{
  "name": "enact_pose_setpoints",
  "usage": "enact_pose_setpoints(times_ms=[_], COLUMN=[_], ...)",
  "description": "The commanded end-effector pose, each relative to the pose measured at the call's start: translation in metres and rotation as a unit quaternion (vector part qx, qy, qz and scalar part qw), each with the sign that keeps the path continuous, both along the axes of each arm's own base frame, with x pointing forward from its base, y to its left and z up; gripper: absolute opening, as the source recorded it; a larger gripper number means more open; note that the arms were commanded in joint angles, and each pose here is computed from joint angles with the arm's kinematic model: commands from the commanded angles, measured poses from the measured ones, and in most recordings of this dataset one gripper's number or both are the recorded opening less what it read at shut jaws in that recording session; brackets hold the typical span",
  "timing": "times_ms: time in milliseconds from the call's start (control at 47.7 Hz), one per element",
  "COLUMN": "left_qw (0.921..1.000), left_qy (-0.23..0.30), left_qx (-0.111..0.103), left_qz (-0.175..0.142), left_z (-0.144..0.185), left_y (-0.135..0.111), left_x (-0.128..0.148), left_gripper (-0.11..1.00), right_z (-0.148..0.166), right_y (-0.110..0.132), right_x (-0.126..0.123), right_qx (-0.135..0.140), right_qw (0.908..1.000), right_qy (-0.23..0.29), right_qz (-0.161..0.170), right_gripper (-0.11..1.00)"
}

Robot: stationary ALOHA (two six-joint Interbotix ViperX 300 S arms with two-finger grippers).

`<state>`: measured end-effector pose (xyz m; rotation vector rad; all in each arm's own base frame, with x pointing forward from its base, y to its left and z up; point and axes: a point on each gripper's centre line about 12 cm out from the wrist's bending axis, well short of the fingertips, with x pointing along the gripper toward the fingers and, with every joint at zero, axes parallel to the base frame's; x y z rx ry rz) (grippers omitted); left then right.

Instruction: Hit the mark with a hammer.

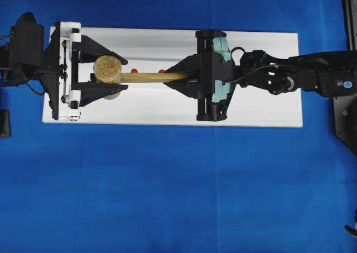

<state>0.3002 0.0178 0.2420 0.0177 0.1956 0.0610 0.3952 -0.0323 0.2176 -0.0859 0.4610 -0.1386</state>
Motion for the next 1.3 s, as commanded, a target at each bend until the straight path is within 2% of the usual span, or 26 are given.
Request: enact_pose_setpoints(times_ms=[0,441,482,566,629,1028,1280], left_qw=[0.9997,0.9997,0.9997,0.9996,0.9995,0.9997,0.9997], left_qy=[-0.024,-0.024,-0.024,-0.028,-0.03,-0.025,-0.025], left_qx=[-0.002,-0.008,-0.008,-0.008,-0.008,-0.007,-0.003], left_qz=[-0.001,0.001,0.0,0.0,0.0,-0.002,-0.003], left_z=[0.015,0.014,0.014,0.015,0.015,0.015,0.019], left_y=[-0.001,-0.001,-0.001,-0.001,-0.002,-0.005,-0.006], left_x=[0.004,-0.001,-0.003,-0.007,-0.011,-0.063,-0.094], left_gripper=[0.45,0.47,0.55,0.79,0.9,0.87,0.87], right_z=[0.014,0.015,0.016,0.018,0.02,0.024,0.024], right_y=[-0.001,-0.001,0.0,-0.001,-0.001,-0.007,-0.009], right_x=[0.004,0.001,0.001,-0.003,-0.007,-0.05,-0.056], right_qx=[-0.002,0.001,0.003,0.006,0.007,0.021,0.03], right_qw=[0.9998,0.9997,0.9997,0.9996,0.9994,0.9972,0.9964], right_qy=[-0.019,-0.023,-0.024,-0.028,-0.031,-0.053,-0.054], right_qz=[-0.002,-0.005,-0.006,-0.009,-0.013,-0.049,-0.058], right_gripper=[0.03,0.03,0.03,0.02,0.02,0.02,0.02])
